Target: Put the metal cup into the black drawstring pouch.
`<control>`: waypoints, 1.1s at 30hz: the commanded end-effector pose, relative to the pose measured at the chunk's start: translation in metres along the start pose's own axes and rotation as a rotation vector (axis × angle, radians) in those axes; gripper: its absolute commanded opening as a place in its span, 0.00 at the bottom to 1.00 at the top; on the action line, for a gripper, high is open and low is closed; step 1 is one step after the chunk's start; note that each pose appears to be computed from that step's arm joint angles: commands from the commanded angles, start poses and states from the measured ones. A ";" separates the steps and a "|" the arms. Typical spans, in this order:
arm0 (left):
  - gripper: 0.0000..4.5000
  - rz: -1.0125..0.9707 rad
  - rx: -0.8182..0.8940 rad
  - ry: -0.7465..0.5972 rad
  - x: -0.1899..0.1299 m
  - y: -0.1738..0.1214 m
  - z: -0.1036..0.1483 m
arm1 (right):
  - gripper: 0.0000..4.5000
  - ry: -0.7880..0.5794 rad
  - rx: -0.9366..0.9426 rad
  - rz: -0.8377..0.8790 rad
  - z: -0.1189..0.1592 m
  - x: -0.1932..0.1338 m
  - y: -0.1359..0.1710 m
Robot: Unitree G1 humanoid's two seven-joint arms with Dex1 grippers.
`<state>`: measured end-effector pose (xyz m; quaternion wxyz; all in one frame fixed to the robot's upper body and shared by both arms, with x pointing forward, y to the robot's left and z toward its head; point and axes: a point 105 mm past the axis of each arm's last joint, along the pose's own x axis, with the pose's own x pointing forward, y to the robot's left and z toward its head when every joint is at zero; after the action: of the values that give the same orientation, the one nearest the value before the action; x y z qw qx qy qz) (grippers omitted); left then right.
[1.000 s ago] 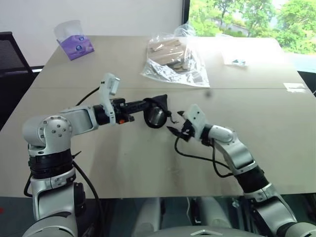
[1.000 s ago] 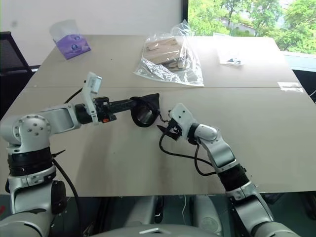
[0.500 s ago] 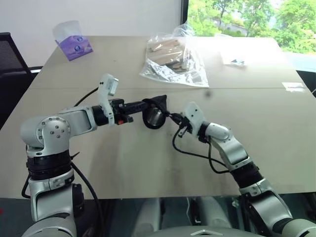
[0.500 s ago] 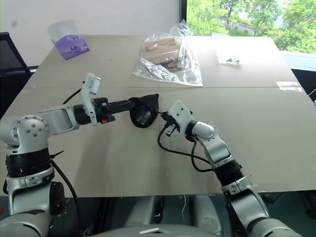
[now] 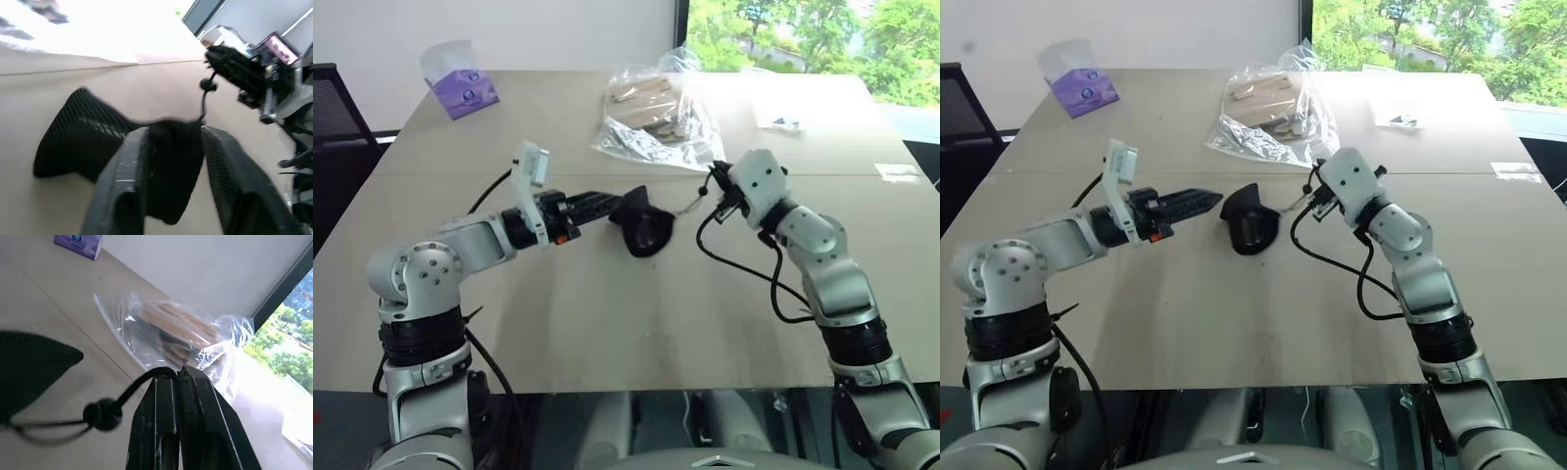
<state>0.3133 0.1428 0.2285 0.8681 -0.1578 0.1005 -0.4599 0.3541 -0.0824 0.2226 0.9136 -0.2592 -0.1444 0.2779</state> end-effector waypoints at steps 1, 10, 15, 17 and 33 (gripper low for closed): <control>0.86 -0.117 0.092 -0.029 0.009 -0.027 0.017 | 0.00 -0.123 -0.110 -0.022 0.049 -0.007 -0.015; 0.86 -0.162 0.290 -0.037 0.060 -0.039 0.025 | 0.00 -0.183 -0.222 0.021 0.085 -0.010 -0.020; 0.86 -0.198 0.327 -0.060 0.080 -0.039 0.025 | 0.00 -0.196 -0.266 0.060 0.091 -0.010 -0.015; 0.86 -0.210 0.326 -0.071 0.086 -0.039 0.026 | 0.00 -0.199 -0.279 0.075 0.093 -0.009 -0.013; 0.05 -0.323 0.319 -0.062 0.099 -0.049 0.015 | 0.00 -0.207 -0.248 0.079 0.098 -0.010 -0.006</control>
<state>0.3397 0.0418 0.2521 0.8068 -0.0609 -0.0106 -0.5875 0.3200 -0.0552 0.2872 0.8477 -0.3502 -0.2254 0.3287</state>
